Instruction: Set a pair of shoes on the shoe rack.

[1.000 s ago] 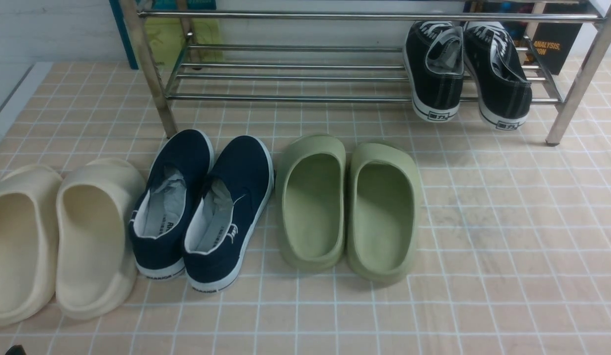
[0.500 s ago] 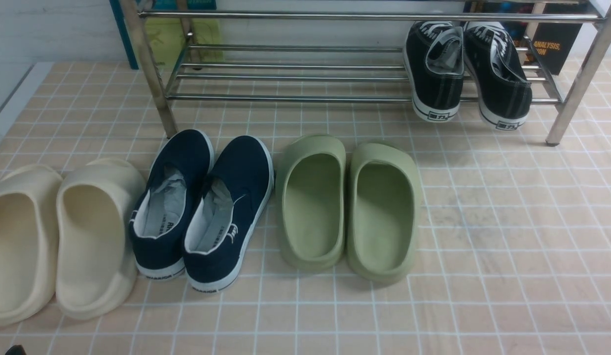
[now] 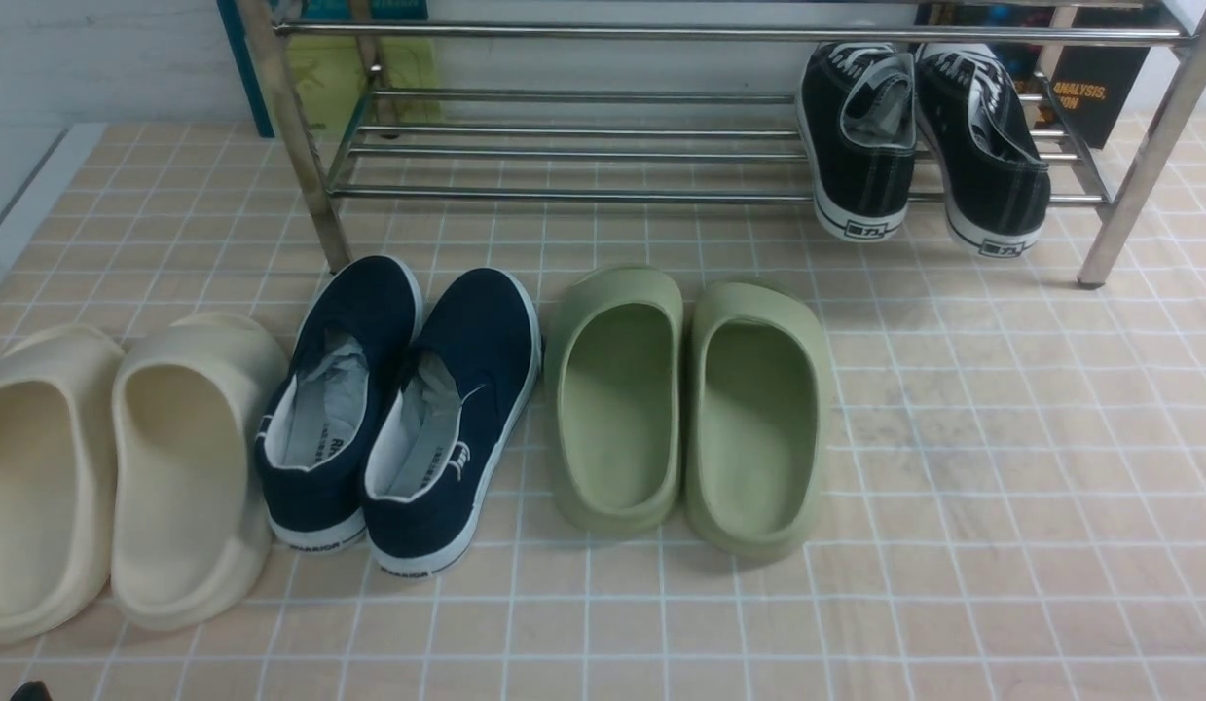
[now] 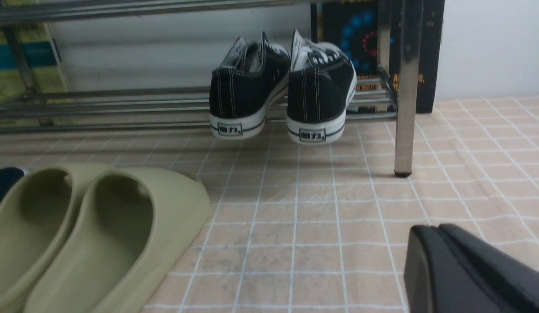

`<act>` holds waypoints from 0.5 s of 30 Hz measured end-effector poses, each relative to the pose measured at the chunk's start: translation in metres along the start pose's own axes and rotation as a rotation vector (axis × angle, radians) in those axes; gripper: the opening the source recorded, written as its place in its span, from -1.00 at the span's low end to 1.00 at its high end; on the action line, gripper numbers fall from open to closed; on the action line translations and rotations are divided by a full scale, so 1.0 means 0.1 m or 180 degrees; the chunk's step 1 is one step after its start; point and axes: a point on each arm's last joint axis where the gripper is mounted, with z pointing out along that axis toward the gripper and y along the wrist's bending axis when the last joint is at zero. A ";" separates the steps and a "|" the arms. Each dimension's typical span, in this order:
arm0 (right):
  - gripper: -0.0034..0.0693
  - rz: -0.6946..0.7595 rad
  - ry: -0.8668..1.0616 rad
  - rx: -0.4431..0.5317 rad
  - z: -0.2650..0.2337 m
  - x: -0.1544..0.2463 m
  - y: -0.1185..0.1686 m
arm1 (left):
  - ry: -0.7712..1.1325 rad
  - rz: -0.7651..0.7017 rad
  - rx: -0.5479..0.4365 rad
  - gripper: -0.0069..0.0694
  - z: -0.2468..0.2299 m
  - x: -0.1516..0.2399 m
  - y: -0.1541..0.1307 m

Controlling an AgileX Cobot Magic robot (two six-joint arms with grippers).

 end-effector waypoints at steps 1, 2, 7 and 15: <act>-0.87 0.0001 -0.0075 -0.0011 -0.02 -0.02 0.00 | 0.0000 0.0000 0.0000 -0.19 0.00 0.00 0.00; -0.87 0.0001 -0.0144 -0.0021 -0.04 -0.03 0.00 | 0.0000 0.0000 0.0000 -0.19 0.00 0.00 0.00; -0.85 0.0002 -0.0256 -0.0037 -0.07 -0.05 0.01 | 0.0000 0.0000 0.0000 -0.19 0.00 0.00 0.00; -0.82 0.0002 -0.0195 -0.0037 -0.07 -0.03 0.01 | 0.0000 0.0000 0.0000 -0.19 0.00 0.00 0.00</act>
